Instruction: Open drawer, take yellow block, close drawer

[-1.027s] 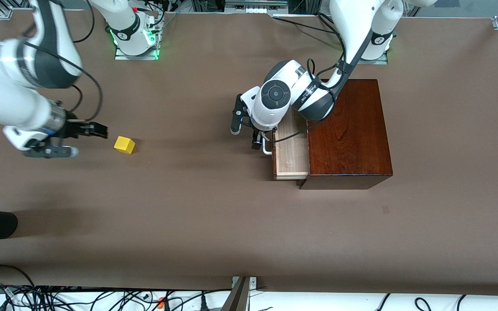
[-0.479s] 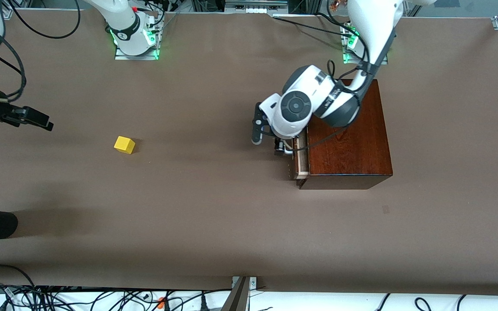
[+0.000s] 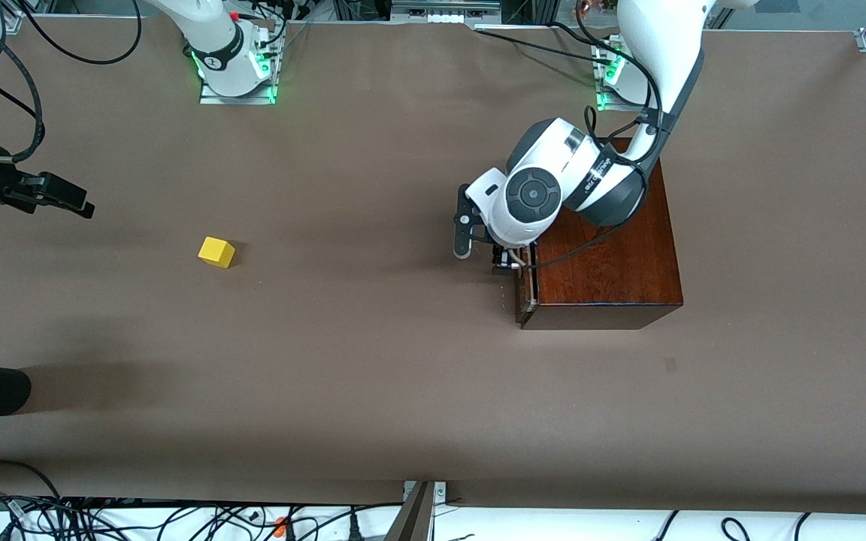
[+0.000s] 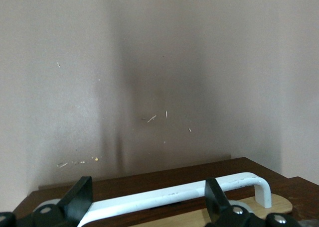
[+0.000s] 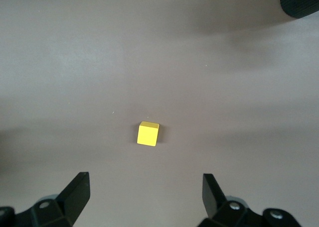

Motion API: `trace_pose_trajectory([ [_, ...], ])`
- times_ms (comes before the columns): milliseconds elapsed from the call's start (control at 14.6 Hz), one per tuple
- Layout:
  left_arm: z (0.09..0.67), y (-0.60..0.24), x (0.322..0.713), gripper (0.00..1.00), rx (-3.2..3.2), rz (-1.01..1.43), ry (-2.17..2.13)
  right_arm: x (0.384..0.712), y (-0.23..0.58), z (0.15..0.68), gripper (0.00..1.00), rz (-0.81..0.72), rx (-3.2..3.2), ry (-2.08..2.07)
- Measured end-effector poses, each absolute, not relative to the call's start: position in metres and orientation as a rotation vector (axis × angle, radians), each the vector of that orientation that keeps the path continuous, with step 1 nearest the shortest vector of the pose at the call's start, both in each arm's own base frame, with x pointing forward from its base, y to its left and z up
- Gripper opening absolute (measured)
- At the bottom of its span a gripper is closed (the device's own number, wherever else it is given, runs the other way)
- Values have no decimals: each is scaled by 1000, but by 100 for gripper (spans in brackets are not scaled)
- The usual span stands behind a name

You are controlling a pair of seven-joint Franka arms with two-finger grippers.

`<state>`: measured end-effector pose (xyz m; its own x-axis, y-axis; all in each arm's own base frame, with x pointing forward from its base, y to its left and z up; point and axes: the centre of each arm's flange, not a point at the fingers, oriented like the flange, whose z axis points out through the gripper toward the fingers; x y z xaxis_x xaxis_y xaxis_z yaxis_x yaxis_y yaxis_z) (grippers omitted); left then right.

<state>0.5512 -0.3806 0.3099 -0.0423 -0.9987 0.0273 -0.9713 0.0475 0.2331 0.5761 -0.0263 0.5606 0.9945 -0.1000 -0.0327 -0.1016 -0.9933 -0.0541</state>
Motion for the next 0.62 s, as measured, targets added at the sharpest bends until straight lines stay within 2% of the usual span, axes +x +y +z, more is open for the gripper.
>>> trace_pose_trajectory([
  [616,324,-364,561,100,2080,-213,-2097,577,-24,558,100,55,-3064,135],
])
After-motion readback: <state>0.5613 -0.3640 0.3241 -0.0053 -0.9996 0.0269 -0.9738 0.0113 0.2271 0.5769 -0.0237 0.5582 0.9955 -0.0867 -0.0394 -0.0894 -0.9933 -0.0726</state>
